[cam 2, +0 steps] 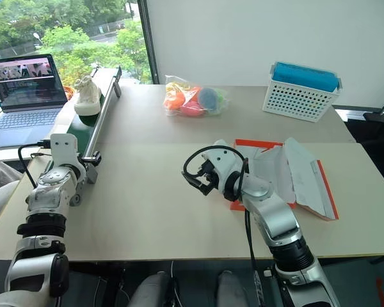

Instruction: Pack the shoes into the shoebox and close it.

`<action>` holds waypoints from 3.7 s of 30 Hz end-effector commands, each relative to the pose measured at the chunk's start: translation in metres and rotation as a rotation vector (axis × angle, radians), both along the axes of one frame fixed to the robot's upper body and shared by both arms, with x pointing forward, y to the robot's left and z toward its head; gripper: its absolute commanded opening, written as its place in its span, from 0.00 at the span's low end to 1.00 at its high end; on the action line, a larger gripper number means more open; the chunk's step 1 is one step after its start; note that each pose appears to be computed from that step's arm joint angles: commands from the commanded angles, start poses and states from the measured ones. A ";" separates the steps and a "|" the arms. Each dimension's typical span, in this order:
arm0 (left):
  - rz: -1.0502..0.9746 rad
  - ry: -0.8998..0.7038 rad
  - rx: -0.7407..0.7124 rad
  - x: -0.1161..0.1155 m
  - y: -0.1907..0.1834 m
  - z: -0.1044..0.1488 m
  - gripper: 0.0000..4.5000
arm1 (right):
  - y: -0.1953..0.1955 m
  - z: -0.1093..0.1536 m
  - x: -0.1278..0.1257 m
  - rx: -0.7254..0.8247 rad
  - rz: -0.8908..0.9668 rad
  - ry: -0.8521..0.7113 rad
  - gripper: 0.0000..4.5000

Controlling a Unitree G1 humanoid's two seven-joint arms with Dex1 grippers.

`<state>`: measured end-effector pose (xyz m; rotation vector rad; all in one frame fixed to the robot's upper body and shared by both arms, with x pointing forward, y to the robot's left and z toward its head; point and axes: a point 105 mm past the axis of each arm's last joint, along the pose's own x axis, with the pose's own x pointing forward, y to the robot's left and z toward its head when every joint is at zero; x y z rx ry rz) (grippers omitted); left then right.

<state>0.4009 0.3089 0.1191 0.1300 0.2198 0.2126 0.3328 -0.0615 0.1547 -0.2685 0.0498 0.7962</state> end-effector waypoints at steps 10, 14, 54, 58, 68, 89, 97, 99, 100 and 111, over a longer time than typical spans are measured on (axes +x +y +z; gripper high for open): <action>0.026 -0.075 0.050 0.003 0.009 0.033 1.00 | -0.003 0.011 0.007 0.016 -0.022 -0.070 0.99; 0.022 -0.094 0.058 0.005 0.007 0.040 1.00 | -0.004 0.008 0.009 0.013 -0.032 -0.069 0.99; 0.029 -0.013 -0.180 0.007 -0.018 0.028 1.00 | -0.022 0.021 0.019 0.065 -0.092 -0.085 0.99; 0.044 -0.003 -0.203 0.007 -0.019 0.027 1.00 | -0.026 0.021 0.019 0.056 -0.103 -0.088 0.99; 0.058 -0.069 -0.170 0.010 -0.021 0.041 0.37 | -0.026 0.023 0.022 0.067 -0.125 -0.095 1.00; -0.216 -0.472 -0.347 0.009 -0.092 0.121 0.37 | -0.042 0.034 0.045 0.150 -0.251 -0.103 1.00; -0.374 -0.413 -0.433 0.006 -0.146 0.110 0.37 | -0.051 0.036 0.055 0.249 -0.338 -0.042 1.00; -0.409 -0.394 -0.440 0.005 -0.160 0.107 0.37 | -0.052 0.036 0.056 0.271 -0.348 -0.031 1.00; -0.423 -0.382 -0.446 0.004 -0.165 0.105 0.37 | -0.052 0.037 0.056 0.279 -0.348 -0.026 1.00; -0.318 -0.085 0.129 0.018 -0.134 0.044 0.37 | -0.055 0.025 0.049 0.286 -0.382 0.010 1.00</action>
